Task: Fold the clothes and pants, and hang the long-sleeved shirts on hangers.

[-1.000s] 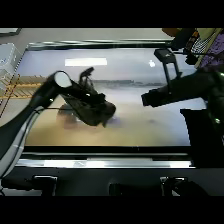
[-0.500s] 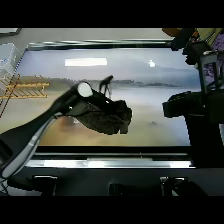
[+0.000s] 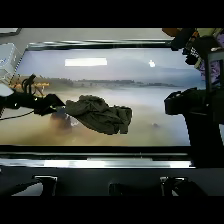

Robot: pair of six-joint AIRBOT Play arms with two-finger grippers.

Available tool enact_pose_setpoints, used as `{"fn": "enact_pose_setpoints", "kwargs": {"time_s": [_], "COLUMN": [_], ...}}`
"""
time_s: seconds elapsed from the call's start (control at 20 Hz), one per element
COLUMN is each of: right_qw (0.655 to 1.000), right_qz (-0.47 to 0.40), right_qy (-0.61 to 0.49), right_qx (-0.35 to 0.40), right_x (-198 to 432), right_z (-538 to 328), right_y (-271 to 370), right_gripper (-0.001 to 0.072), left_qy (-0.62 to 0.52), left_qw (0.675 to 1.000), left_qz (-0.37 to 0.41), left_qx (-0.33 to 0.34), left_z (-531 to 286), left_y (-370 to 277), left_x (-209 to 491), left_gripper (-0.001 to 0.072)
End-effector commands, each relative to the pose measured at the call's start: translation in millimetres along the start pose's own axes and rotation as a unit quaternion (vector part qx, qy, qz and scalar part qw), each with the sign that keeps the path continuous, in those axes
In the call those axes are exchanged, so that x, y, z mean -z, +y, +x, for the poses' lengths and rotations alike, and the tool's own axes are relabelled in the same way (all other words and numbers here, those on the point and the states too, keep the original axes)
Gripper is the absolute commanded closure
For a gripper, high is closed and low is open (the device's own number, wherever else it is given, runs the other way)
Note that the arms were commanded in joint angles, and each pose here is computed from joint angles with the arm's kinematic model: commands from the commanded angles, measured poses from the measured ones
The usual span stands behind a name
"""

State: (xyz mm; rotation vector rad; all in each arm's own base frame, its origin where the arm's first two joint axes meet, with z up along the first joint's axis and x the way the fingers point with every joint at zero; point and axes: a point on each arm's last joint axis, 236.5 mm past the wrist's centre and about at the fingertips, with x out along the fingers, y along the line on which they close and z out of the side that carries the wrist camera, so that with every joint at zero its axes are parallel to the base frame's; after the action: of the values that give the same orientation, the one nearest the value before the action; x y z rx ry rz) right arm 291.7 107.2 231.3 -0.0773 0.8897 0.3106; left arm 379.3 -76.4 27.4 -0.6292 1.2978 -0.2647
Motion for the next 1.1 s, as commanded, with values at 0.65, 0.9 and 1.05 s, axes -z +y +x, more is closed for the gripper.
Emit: {"fn": "enact_pose_setpoints", "kwargs": {"time_s": [0.65, 0.9, 1.05], "right_qw": [0.994, 0.992, 0.974], "right_qz": [0.105, 0.125, 0.203], "right_qy": [0.000, -0.025, -0.089], "right_qx": [-0.010, 0.004, 0.053], "right_x": [-7, -18, -43], "right_z": [15, 16, 11], "right_y": [4, -4, -33], "right_gripper": [0.0460, 0.0462, 0.0464], "left_qy": [-0.064, -0.045, -0.030], "left_qw": [0.984, 0.988, 0.988], "left_qz": [-0.123, -0.087, -0.084], "left_qx": [0.116, 0.122, 0.128], "left_z": [95, 116, 120], "left_y": [74, 48, 43], "left_x": [-45, -52, -44], "left_gripper": [0.0047, 0.0481, 0.0694]}}
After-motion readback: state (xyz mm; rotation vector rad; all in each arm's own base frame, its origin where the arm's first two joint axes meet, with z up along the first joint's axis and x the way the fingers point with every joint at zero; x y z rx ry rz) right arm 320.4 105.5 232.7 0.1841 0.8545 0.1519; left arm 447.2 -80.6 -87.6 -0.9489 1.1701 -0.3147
